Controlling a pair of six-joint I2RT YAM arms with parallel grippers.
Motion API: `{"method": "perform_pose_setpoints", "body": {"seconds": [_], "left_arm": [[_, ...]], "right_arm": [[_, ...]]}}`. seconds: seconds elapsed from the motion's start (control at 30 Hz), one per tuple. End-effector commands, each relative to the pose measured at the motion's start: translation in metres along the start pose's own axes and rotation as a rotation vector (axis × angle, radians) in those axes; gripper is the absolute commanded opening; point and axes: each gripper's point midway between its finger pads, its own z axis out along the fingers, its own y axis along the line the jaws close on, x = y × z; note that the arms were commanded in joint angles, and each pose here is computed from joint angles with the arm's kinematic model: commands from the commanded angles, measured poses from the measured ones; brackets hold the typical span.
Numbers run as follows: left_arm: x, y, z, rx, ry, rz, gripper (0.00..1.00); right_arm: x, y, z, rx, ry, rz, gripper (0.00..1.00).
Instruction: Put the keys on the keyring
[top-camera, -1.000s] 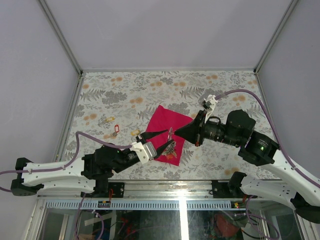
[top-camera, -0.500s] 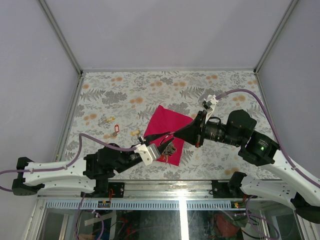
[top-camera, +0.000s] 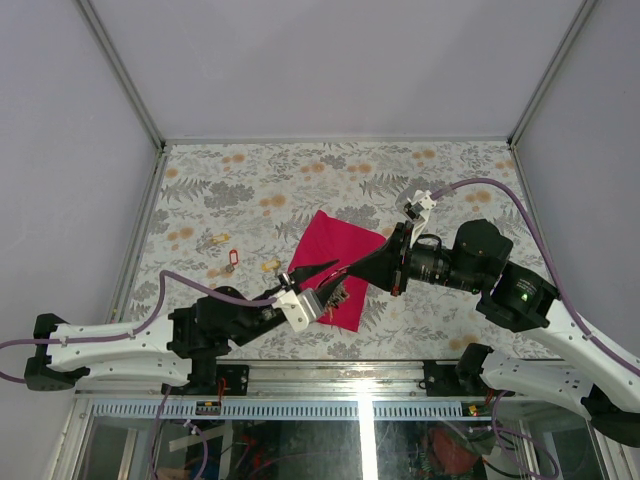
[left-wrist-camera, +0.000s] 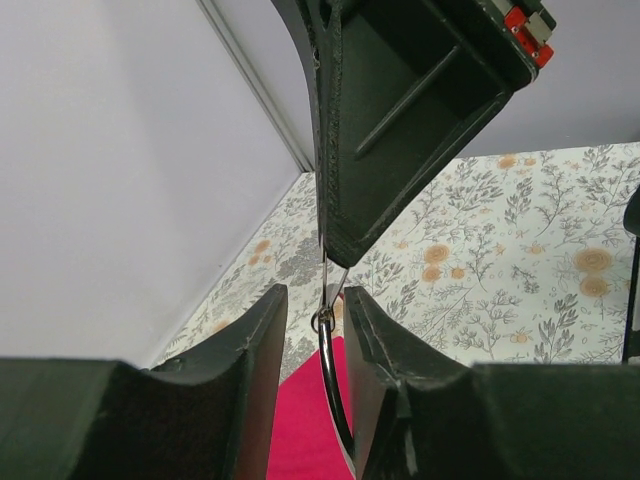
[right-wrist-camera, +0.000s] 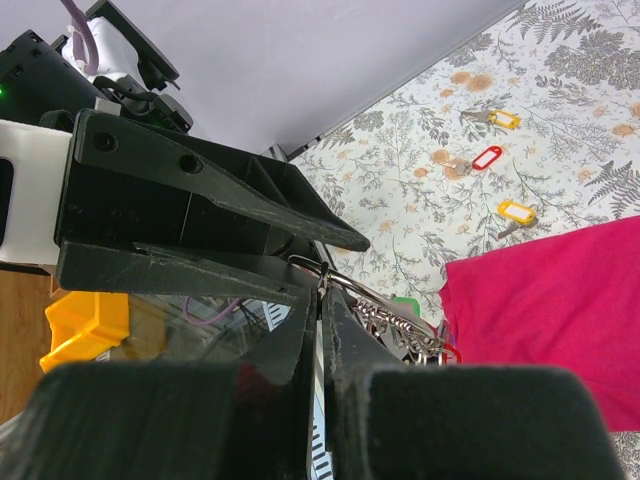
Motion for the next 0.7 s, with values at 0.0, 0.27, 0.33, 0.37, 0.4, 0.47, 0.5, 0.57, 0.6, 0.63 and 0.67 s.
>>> {"method": "perform_pose_setpoints", "body": {"seconds": [0.0,0.27,0.33,0.37,0.4,0.47,0.5,0.57,0.6,0.63,0.67], "left_arm": [[-0.029,0.024,-0.001,-0.075,-0.071,-0.004,0.31],[-0.020,0.021,0.004,-0.068,-0.034,0.027,0.33],[-0.019,0.021,0.004,-0.071,-0.028,0.032,0.33],[-0.018,0.021,0.005,-0.072,-0.025,0.033,0.32],[-0.019,0.021,0.004,-0.073,-0.026,0.032,0.29],[-0.018,0.021,0.005,-0.074,-0.024,0.034,0.25],[-0.018,0.021,0.005,-0.076,-0.023,0.035,0.23],[-0.018,0.022,0.005,-0.078,-0.020,0.037,0.19],[-0.018,0.022,0.005,-0.080,-0.019,0.036,0.17],[-0.018,0.023,0.005,-0.082,-0.019,0.036,0.16],[-0.017,0.022,0.005,-0.082,-0.017,0.036,0.14]], "right_arm": [[-0.028,0.015,-0.009,-0.037,-0.098,-0.036,0.00],[-0.029,0.021,-0.007,-0.073,-0.089,-0.039,0.00],[-0.028,0.023,-0.007,-0.084,-0.086,-0.038,0.00],[-0.028,0.024,-0.007,-0.089,-0.085,-0.038,0.00],[-0.028,0.025,-0.007,-0.093,-0.082,-0.038,0.00],[-0.027,0.026,-0.007,-0.098,-0.079,-0.038,0.00],[-0.027,0.026,-0.006,-0.100,-0.078,-0.038,0.00],[-0.027,0.027,-0.006,-0.104,-0.078,-0.038,0.00],[-0.027,0.027,-0.006,-0.105,-0.079,-0.037,0.00],[-0.028,0.027,-0.007,-0.105,-0.081,-0.038,0.00],[-0.028,0.027,-0.007,-0.106,-0.082,-0.039,0.00]]}}
